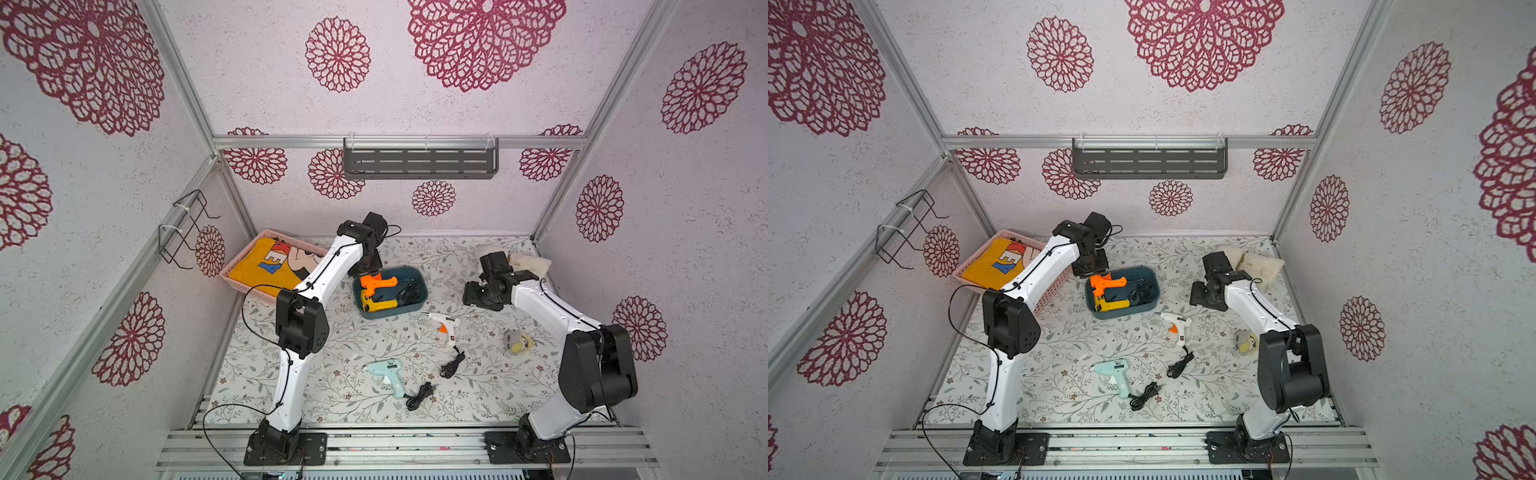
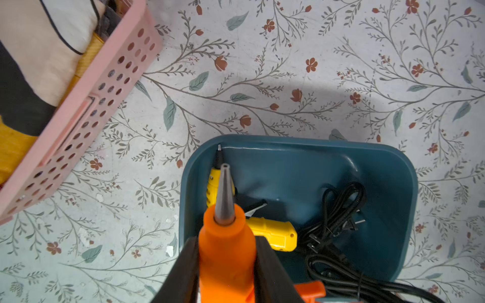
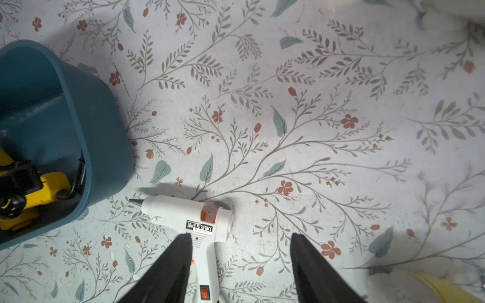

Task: Put the hot melt glue gun into the storage box
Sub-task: Place the hot melt adhesive gun in the storage box.

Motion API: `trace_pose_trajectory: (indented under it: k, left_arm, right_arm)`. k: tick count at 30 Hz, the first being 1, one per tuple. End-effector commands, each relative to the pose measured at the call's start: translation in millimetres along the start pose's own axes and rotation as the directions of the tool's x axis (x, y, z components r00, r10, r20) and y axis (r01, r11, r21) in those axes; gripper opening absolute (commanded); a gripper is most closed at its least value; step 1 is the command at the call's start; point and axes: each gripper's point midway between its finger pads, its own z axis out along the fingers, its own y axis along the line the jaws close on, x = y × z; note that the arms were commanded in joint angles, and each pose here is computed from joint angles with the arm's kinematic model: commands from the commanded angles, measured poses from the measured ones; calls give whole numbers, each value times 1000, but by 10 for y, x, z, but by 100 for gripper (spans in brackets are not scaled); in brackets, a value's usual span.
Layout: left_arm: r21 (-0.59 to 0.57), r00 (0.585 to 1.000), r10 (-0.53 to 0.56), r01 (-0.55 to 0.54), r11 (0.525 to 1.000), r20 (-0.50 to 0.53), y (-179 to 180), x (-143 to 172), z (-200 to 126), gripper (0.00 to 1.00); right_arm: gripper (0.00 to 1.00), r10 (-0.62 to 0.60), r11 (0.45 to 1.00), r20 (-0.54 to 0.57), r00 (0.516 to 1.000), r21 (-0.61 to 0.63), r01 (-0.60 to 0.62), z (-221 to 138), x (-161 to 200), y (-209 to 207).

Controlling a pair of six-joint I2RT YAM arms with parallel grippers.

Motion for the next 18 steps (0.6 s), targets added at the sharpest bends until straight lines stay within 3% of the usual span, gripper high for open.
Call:
trace_pose_trajectory:
  k: [1, 12, 18]
  left_arm:
    - [-34, 1000, -29, 29, 999, -3, 20, -33, 197, 9]
    - [-50, 996, -38, 33, 998, -84, -78, 22, 641, 10]
    - [-77, 988, -29, 18, 997, -151, -23, 200, 801, 10]
  right_arm:
    - [66, 10, 1000, 23, 1000, -10, -9, -90, -48, 7]
    - [66, 7, 1000, 28, 1000, -7, -7, -93, -103, 23]
    - [66, 6, 1000, 19, 1000, -2, -6, -80, -80, 12]
